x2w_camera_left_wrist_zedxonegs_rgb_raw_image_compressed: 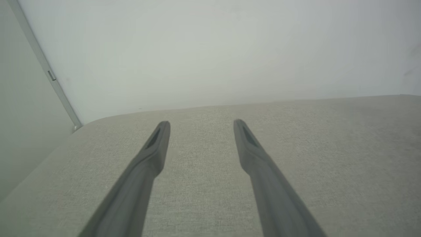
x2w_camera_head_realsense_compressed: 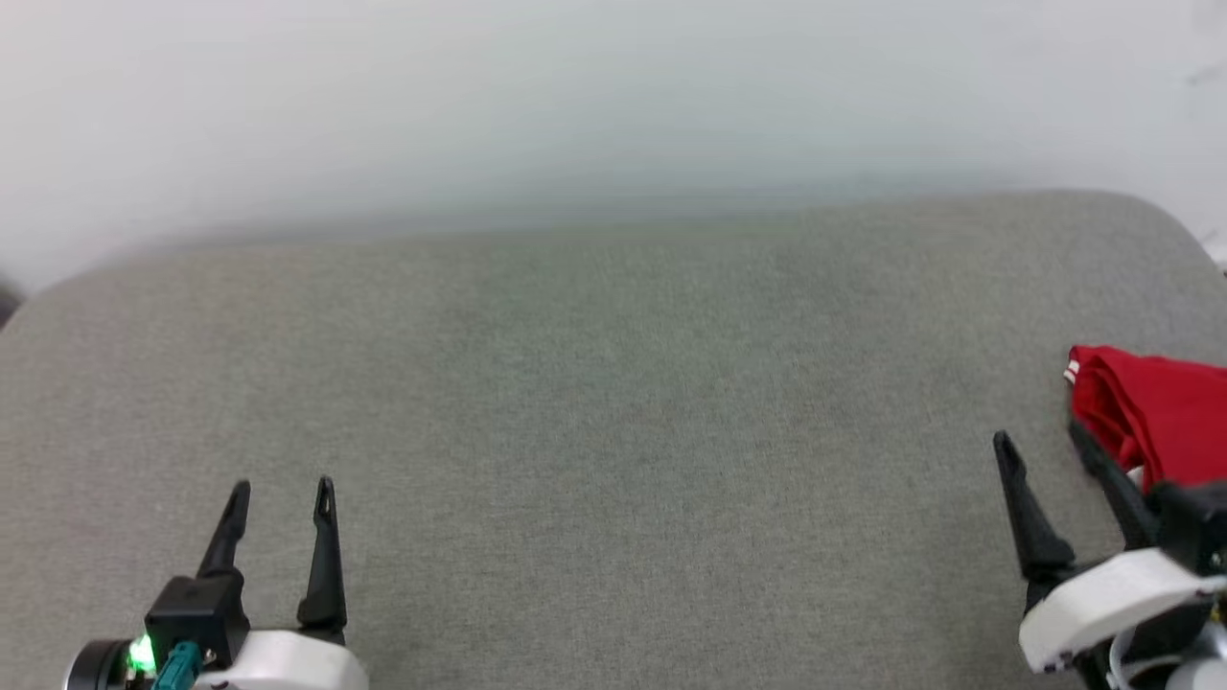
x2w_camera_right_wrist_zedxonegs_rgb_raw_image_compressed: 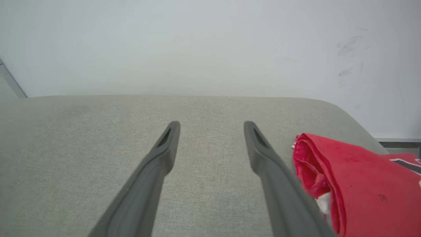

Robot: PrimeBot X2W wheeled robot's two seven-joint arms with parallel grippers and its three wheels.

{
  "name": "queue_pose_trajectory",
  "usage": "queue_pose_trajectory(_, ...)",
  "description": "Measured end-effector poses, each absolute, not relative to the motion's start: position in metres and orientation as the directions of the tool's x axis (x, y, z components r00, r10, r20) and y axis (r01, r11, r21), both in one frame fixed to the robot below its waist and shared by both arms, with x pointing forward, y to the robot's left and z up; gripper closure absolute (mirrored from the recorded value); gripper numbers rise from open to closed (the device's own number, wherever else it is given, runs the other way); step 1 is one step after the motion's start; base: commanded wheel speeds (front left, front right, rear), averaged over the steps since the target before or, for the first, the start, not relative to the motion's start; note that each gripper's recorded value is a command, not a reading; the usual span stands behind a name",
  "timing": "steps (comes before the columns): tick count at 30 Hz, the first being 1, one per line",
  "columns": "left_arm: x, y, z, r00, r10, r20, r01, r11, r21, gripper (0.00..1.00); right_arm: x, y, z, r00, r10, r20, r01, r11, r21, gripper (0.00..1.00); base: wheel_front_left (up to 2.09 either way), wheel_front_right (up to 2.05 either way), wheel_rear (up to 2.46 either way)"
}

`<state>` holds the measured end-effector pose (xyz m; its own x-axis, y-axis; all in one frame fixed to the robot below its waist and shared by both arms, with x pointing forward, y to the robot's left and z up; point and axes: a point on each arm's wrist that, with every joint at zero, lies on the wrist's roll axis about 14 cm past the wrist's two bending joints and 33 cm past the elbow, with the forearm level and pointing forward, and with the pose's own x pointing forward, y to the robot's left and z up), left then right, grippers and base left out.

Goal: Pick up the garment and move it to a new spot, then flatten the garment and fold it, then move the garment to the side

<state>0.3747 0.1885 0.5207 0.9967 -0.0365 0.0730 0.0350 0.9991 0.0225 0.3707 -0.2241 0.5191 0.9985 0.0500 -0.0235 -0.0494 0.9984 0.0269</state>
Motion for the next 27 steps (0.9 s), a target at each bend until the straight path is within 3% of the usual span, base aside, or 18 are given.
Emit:
queue_pose_trajectory(8,0.351,0.198,0.508,0.999,-0.011,0.037,0.010,1.000,0.008,0.00,0.340,-0.203,0.534,0.998,0.070,-0.002,-0.069,0.996,0.047,0.00,0.00,0.00,0.00)
queue_pose_trajectory(27,0.345,0.200,0.500,1.000,0.006,0.017,-0.006,1.000,-0.016,0.00,0.335,-0.196,0.540,0.997,0.080,-0.003,-0.080,0.995,0.058,0.00,0.00,0.00,0.00)
